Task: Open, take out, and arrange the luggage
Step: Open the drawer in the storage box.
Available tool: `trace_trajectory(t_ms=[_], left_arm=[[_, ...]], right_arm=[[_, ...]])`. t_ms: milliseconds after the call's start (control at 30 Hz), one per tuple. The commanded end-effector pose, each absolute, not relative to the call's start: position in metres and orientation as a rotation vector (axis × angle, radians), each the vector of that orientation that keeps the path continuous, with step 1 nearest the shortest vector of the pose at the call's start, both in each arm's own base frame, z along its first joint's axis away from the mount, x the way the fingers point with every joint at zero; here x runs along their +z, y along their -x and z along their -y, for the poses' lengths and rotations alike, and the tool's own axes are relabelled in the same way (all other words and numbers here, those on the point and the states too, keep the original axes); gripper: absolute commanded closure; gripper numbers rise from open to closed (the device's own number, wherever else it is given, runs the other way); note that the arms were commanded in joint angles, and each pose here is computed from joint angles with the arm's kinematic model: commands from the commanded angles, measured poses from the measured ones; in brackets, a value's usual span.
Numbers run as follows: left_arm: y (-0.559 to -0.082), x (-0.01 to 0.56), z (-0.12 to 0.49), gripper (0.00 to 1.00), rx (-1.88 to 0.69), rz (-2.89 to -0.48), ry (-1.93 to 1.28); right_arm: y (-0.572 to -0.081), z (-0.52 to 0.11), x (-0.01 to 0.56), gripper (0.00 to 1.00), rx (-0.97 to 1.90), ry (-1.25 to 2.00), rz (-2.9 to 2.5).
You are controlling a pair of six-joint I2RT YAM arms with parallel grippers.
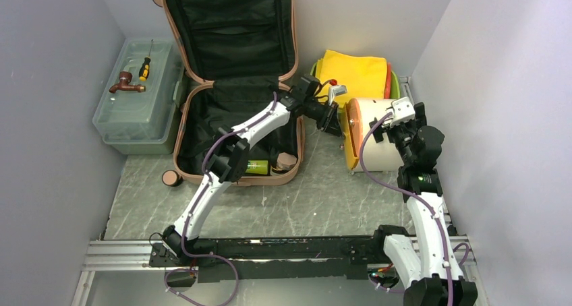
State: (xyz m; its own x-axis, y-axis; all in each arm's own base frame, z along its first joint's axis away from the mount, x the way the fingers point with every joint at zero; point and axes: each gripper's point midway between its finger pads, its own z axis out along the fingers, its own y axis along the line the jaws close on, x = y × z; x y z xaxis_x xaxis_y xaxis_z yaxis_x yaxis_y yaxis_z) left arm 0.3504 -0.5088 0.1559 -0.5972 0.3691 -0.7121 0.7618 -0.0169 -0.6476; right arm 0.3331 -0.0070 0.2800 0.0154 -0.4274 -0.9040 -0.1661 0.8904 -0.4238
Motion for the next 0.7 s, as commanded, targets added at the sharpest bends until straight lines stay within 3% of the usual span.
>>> trace_trajectory(t_ms=[0,667], left_arm=[[-0.369,0.202,0.483,1.00,-1.561,-1.833,-1.164],[-0.373,0.198,0.413,1.00,-1.422,-1.892,-1.095]], right_arm=[[-0.332,0.012,0.243,0.00,-0.211,0.492,-1.703],[-0.332,0.009,0.242,0.00,-0.201,0.500,-1.706]])
